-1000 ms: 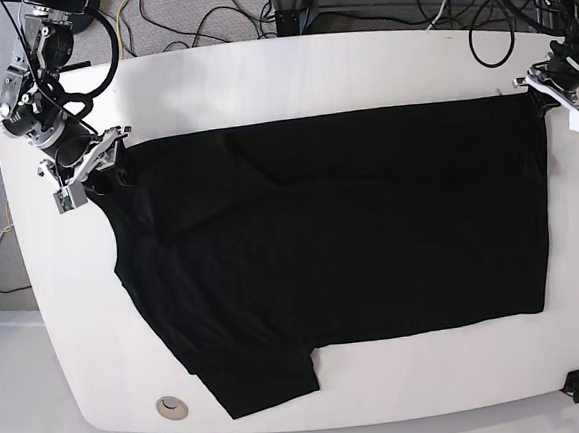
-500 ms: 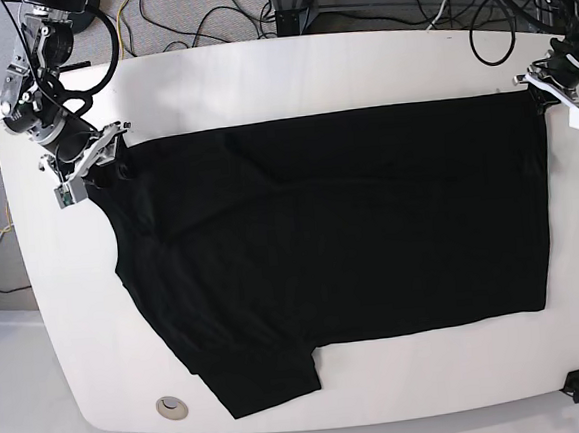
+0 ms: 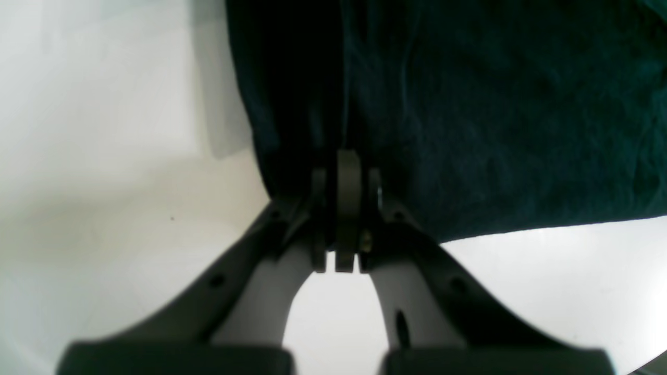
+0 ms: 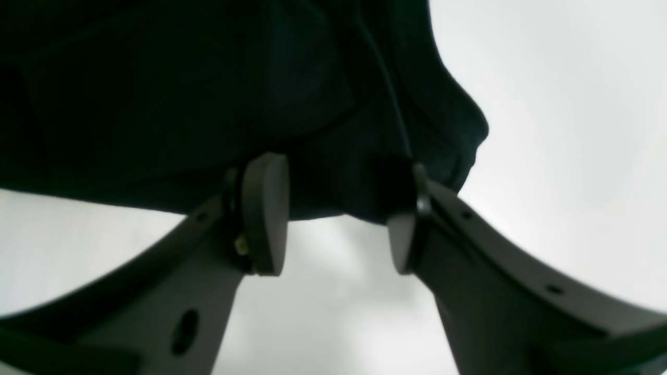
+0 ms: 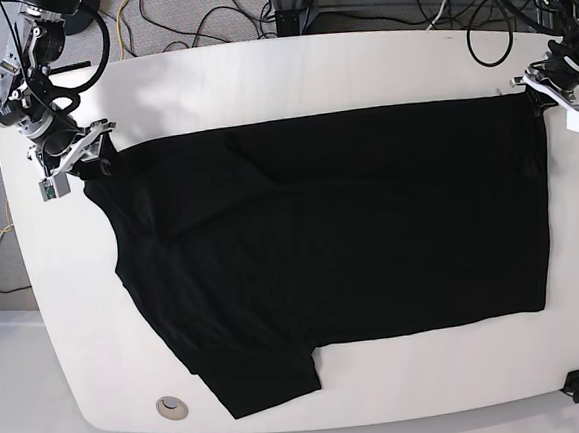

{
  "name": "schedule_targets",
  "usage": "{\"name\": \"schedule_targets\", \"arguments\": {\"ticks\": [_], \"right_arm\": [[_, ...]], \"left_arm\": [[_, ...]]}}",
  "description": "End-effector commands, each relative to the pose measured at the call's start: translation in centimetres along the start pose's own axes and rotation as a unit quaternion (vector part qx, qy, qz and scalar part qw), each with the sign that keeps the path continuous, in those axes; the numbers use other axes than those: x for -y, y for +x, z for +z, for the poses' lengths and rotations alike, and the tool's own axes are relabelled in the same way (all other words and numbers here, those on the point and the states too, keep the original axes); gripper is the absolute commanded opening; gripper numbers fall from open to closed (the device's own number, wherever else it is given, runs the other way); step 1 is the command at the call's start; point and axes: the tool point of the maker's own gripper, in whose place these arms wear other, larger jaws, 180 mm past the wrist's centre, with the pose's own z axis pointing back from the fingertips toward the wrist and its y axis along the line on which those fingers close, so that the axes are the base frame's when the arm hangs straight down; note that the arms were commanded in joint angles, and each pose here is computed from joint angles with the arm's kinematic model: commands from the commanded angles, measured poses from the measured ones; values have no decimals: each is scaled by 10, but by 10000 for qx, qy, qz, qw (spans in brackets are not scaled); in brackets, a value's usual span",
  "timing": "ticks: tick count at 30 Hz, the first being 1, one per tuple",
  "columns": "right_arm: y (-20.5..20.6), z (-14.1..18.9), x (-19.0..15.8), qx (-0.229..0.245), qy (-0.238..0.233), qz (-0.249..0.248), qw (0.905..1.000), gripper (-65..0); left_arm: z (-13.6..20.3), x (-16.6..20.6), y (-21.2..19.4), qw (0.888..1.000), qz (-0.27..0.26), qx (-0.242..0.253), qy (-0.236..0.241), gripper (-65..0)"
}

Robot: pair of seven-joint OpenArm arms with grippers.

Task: Fold the T-shirt properly
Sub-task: 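Hold the shirt edge and adjust the right gripper's grip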

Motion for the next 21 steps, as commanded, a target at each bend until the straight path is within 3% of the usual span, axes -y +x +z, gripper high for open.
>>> {"name": "schedule_targets", "arguments": {"ticks": [1,7,9,12,13,15,21], "right_arm": [[20,4,-4,333,141,91,9993,-355],[23,3,-10,397,239,83,9989,-370],[21,3,-7,355,200,76,9991,-429],[19,1,-6,295,156,83,9994,-573],[21,4,-8,312,188,156,9992,-569],[19,3,-7,266,161,134,9994,-650],[15,3,-5,142,154,150,9997,-650]], "left_arm": [[5,-4,12,9998,-129,115,50,-650],[3,-4,16,9998,-111,160,34,-650],[2,-3,15,9999,-110,127,31,-650],[3,-4,14,9999,-121,100,35,-650],[1,-4,5,9998,-122,-120,48,-650],[0,-3,5,9999,-105,-124,26,-650],[0,-2,5,9998,-100,-175,1,-650]]}}
